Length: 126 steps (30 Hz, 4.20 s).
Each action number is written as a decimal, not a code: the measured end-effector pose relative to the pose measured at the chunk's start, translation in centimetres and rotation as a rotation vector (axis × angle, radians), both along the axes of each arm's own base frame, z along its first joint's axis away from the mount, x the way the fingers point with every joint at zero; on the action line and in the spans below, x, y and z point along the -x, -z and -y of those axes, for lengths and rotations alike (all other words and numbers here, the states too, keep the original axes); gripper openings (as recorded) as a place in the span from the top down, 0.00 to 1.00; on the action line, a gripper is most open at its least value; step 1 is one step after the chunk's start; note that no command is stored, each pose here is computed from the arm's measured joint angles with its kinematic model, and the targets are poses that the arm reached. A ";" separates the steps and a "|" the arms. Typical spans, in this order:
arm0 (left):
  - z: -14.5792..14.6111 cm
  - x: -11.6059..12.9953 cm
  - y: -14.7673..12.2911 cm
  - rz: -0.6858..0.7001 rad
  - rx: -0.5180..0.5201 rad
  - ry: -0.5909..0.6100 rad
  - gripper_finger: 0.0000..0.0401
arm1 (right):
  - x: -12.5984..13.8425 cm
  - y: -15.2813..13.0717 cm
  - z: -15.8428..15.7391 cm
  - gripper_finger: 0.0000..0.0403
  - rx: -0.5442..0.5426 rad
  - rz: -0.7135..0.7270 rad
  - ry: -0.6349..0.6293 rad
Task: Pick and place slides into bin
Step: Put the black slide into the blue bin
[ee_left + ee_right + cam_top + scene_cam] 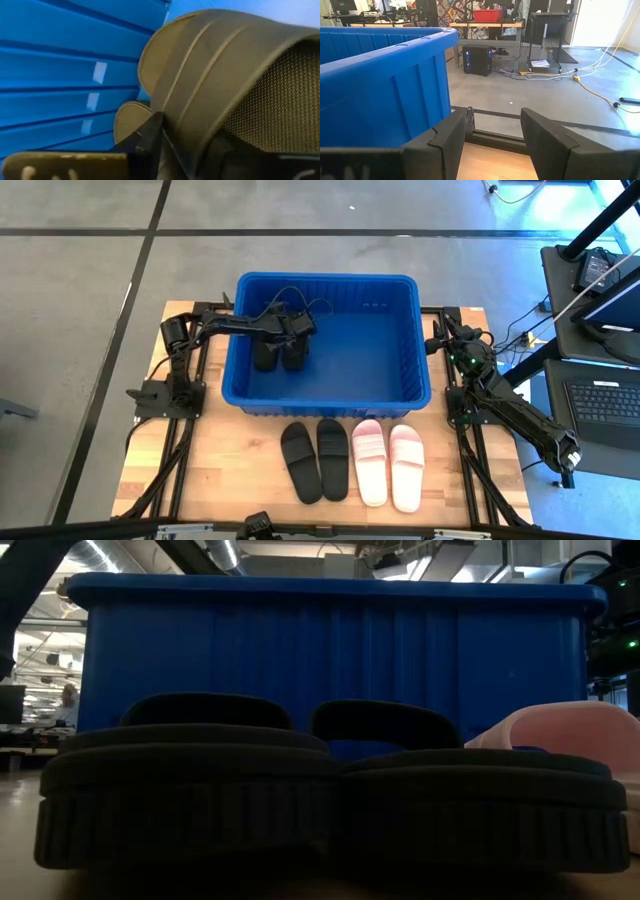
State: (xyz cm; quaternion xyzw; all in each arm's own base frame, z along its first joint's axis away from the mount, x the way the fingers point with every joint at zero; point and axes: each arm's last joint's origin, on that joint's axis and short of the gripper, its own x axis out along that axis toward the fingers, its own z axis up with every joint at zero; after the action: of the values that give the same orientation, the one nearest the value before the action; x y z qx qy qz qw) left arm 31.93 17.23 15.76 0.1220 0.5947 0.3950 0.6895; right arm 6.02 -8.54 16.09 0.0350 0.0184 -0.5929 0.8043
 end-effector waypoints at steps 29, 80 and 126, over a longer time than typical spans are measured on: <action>-0.1 -1.0 -3.3 0.031 0.130 0.024 0.43 | 0.0 0.0 0.0 0.52 0.000 0.000 0.000; 29.2 1.4 -25.2 0.720 0.911 0.567 0.41 | 0.0 0.0 0.0 0.52 0.014 -0.047 -0.003; 36.8 -3.7 -2.1 0.080 0.335 -0.037 0.55 | 0.0 0.0 0.0 0.52 0.013 -0.043 -0.015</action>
State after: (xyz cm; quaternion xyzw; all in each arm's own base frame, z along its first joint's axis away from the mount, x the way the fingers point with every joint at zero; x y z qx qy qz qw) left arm 35.64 -19.54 17.82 -0.0214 0.6264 0.3073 0.7160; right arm 6.05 -8.53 16.08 0.0172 0.0321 -0.5877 0.8083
